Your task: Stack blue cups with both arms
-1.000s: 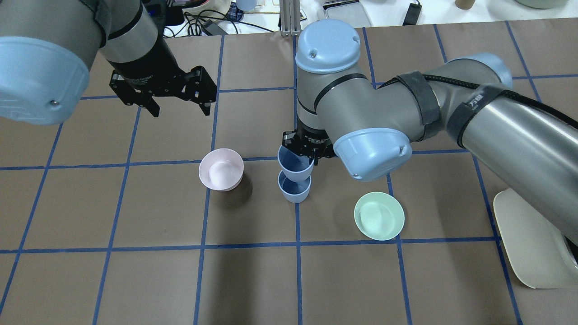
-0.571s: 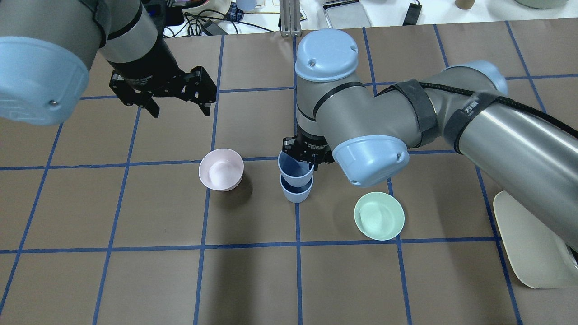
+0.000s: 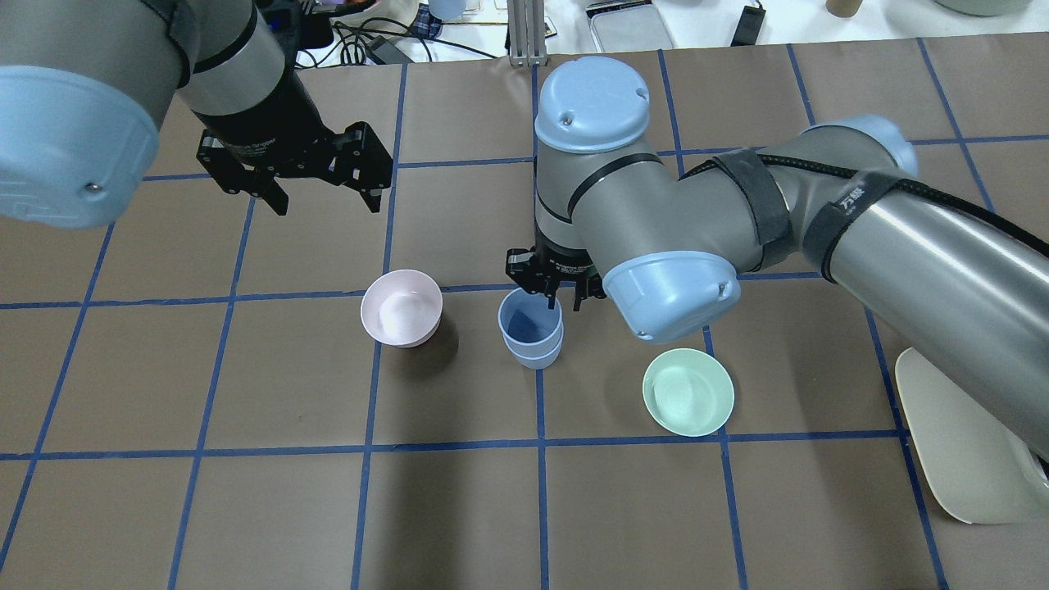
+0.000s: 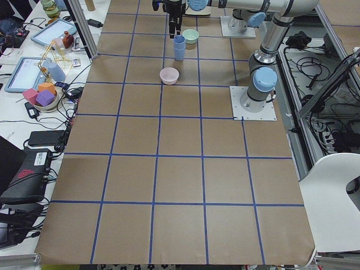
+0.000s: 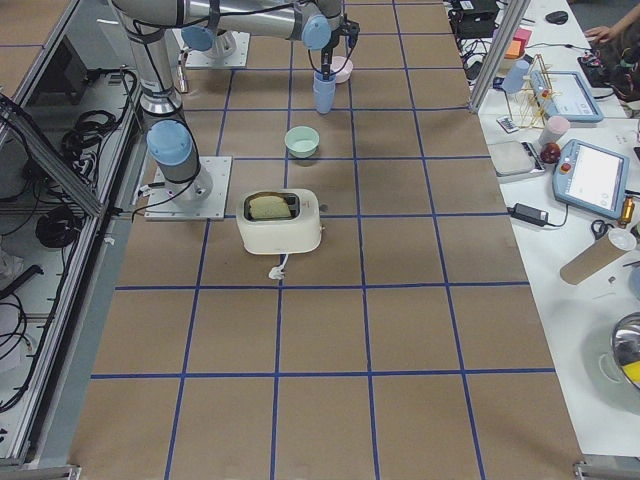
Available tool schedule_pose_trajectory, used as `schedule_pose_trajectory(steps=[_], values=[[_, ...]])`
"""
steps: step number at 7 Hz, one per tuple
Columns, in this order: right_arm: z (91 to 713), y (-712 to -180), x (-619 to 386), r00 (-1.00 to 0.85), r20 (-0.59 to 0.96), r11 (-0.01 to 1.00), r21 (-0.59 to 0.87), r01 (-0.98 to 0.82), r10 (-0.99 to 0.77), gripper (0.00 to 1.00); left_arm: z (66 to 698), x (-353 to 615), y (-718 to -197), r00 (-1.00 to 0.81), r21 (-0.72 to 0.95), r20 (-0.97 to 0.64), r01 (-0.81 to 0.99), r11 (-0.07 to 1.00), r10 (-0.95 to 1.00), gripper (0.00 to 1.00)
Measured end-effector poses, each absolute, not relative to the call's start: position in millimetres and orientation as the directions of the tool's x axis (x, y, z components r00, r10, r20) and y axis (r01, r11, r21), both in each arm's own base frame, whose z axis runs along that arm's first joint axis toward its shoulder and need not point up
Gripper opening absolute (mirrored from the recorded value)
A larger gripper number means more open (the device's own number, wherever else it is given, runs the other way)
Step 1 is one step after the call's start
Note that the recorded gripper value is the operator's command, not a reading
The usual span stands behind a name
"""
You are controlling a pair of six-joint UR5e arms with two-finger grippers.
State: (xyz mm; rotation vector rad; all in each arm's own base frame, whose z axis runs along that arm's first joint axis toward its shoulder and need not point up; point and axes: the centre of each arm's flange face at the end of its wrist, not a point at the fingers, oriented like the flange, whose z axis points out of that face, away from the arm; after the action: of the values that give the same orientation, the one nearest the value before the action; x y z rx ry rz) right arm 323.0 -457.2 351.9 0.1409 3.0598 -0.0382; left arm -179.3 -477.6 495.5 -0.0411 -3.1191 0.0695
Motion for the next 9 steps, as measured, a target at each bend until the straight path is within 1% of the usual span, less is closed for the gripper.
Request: schedule_pose_trajectory(steps=[2,4,5,7,9], values=[[369.3,-492.5,281.4,-0.995,-0.080,0.995,-0.073,0.067,0.061,1.00,495.8,-177.3,-477.7,-1.000,-0.043,0.022,0.021,0.999,0.022,1.00],[413.4,-543.9,195.3,-0.998,-0.063,0.990,-0.143,-0.003,-0.012,1.00,495.9,-176.4,-477.9,-1.000,-0.043,0.022,0.019,0.999,0.020,1.00],[440.7,-554.9,166.3,-0.998,-0.051,0.989,-0.146,-0.036,-0.044,1.00,495.8,-176.2,-478.0,-1.000,-0.043,0.022,0.019,0.999,0.020,1.00],[502.5,-551.0,149.4,-0.997,-0.042,0.992,-0.111,-0.066,-0.071,1.00,495.7,-176.1,-477.9,-1.000,-0.042,0.022,0.019,0.999,0.020,1.00],[523.3,-546.9,139.3,-0.995,-0.022,0.988,-0.121,-0.099,-0.102,1.00,495.6,-176.1,-477.9,-1.000,-0.042,0.022,0.019,0.999,0.020,1.00]])
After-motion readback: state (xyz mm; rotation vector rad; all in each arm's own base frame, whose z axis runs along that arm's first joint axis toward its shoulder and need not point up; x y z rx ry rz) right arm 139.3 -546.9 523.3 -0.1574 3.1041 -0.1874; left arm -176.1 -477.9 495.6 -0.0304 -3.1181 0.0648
